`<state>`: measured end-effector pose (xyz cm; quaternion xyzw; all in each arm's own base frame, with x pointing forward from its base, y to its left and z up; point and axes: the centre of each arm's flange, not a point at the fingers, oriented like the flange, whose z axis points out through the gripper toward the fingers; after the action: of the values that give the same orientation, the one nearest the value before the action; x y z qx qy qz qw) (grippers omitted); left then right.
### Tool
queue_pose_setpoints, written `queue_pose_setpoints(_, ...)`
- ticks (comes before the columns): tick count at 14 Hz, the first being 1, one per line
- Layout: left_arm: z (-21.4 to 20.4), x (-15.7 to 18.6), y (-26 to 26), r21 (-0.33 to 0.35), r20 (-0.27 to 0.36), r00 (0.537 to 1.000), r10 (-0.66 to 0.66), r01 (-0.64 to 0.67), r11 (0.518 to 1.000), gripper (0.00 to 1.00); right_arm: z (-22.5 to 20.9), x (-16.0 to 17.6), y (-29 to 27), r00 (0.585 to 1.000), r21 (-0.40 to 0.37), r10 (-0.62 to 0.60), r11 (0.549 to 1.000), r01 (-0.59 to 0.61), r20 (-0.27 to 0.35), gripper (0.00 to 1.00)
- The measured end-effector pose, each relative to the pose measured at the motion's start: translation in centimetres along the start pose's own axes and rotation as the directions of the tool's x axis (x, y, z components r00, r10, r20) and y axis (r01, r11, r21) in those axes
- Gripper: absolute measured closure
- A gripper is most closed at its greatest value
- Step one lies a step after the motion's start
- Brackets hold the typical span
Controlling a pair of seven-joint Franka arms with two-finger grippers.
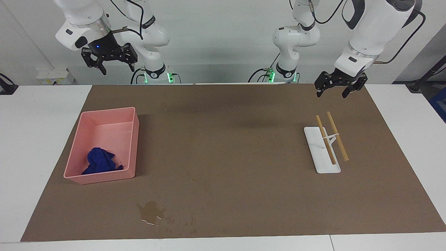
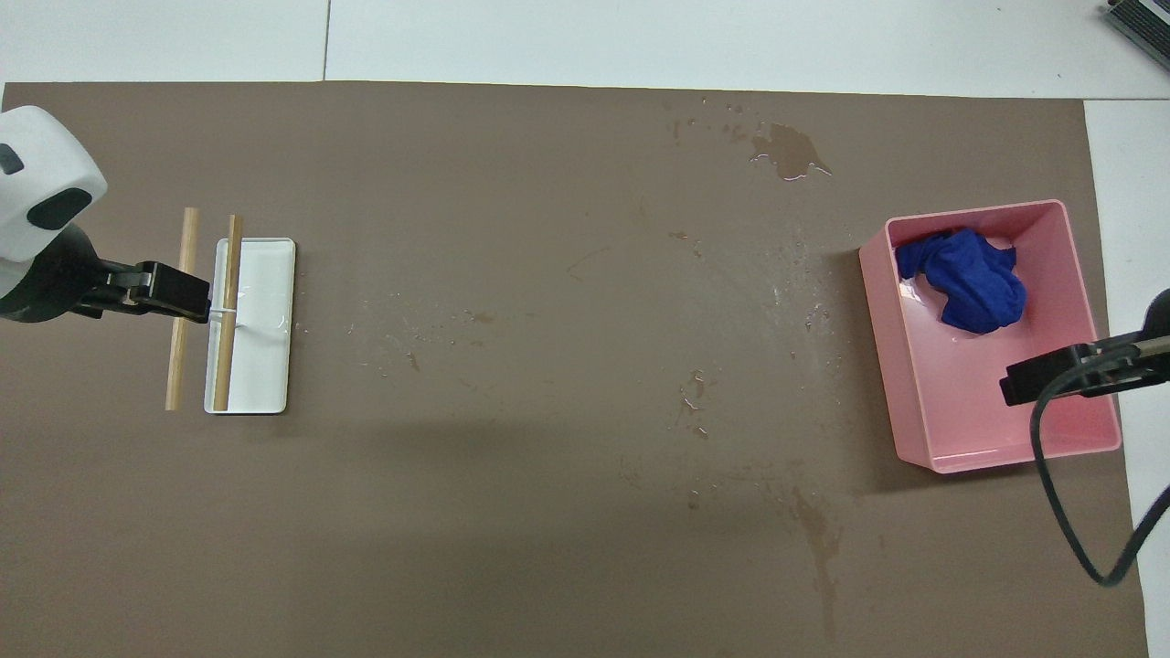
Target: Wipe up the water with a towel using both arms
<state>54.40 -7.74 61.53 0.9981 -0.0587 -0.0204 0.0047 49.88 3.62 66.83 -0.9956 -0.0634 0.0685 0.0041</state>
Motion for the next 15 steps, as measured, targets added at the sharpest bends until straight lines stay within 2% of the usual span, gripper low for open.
queue_pose_setpoints(3,0.0,0.0,0.0,0.000,0.000,1.000,0.000,0.000,1.000,0.00,-0.1,-0.1,-0.6,1.000,-0.001,-0.010,1.000,0.010,-0.003,0.00)
queue_pose_setpoints(7,0.0,0.0,0.0,0.000,0.000,1.000,0.000,0.000,1.000,0.00,-0.4,0.3,-0.6,0.999,-0.003,-0.011,1.000,0.011,-0.040,0.00)
queue_pose_setpoints(13,0.0,0.0,0.0,0.000,0.000,1.000,0.000,0.000,1.000,0.00,-0.2,0.1,-0.4,0.999,-0.002,-0.007,1.000,0.007,-0.031,0.00)
queue_pose_setpoints(15,0.0,0.0,0.0,0.000,0.000,1.000,0.000,0.000,1.000,0.00,0.5,-1.2,-0.9,1.000,-0.007,-0.011,1.000,0.011,-0.016,0.00)
